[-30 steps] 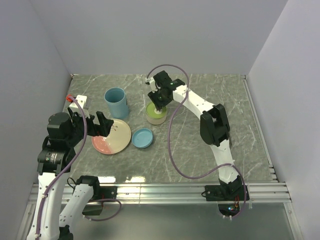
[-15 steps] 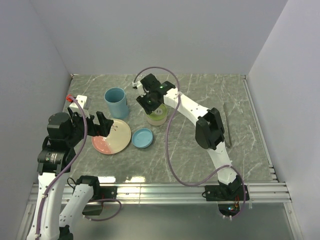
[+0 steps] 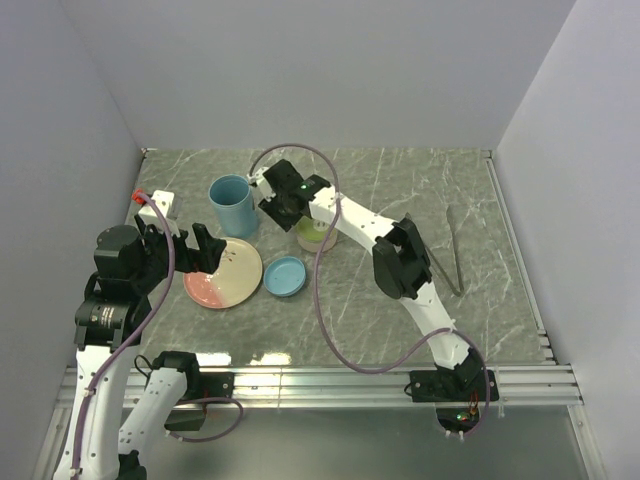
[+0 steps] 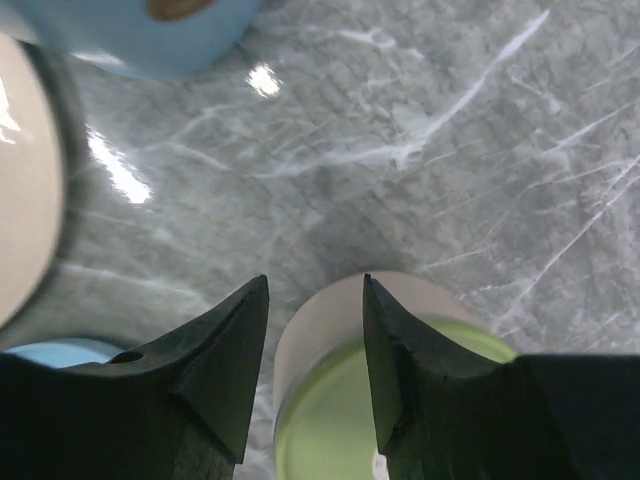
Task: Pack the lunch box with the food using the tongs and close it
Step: Move the lunch box
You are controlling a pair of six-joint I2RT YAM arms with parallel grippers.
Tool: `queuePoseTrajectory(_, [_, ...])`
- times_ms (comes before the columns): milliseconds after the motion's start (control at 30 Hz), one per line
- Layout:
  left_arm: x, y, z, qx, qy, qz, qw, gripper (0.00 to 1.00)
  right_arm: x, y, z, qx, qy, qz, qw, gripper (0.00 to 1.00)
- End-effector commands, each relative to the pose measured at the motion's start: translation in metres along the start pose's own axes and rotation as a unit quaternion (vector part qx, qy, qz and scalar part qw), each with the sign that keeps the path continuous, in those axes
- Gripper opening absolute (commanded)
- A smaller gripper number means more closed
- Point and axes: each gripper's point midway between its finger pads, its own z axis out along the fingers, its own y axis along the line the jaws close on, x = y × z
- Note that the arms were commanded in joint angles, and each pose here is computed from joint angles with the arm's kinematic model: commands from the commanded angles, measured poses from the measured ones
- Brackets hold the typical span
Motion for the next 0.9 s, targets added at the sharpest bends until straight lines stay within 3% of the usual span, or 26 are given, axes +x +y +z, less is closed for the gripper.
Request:
queuePoseTrajectory(0, [-0.016, -0.001, -0.009, -0.004, -0.023, 0.011, 1.0, 0.99, 0.003, -0.015, 0.004, 0.046, 0.007, -0.028, 0.999, 0.5])
queuePoseTrajectory(167, [-0.016, 0.0, -0.01, -0.007, -0.023, 0.012, 1.0, 0.99, 0.042, -0.026, 0.004, 0.06, 0.058, -0.046, 0.995, 0.48])
queuePoseTrajectory(533, [-0.016, -0.001, -0.01, -0.005, -0.026, 0.013, 1.0, 0.99, 0.101, -0.068, -0.047, 0.071, 0.093, -0.034, 0.993, 0.48])
queuePoseTrajectory(767, [-0.018, -0.001, -0.009, -0.004, -0.027, 0.012, 1.0, 0.99, 0.083, -0.074, -0.088, 0.054, 0.056, -0.002, 0.997, 0.48])
queuePoseTrajectory(867, [-0.019, -0.002, -0.009, -0.004, -0.028, 0.011, 1.0, 0.99, 0.066, -0.055, -0.103, 0.002, 0.03, 0.024, 0.999, 0.48])
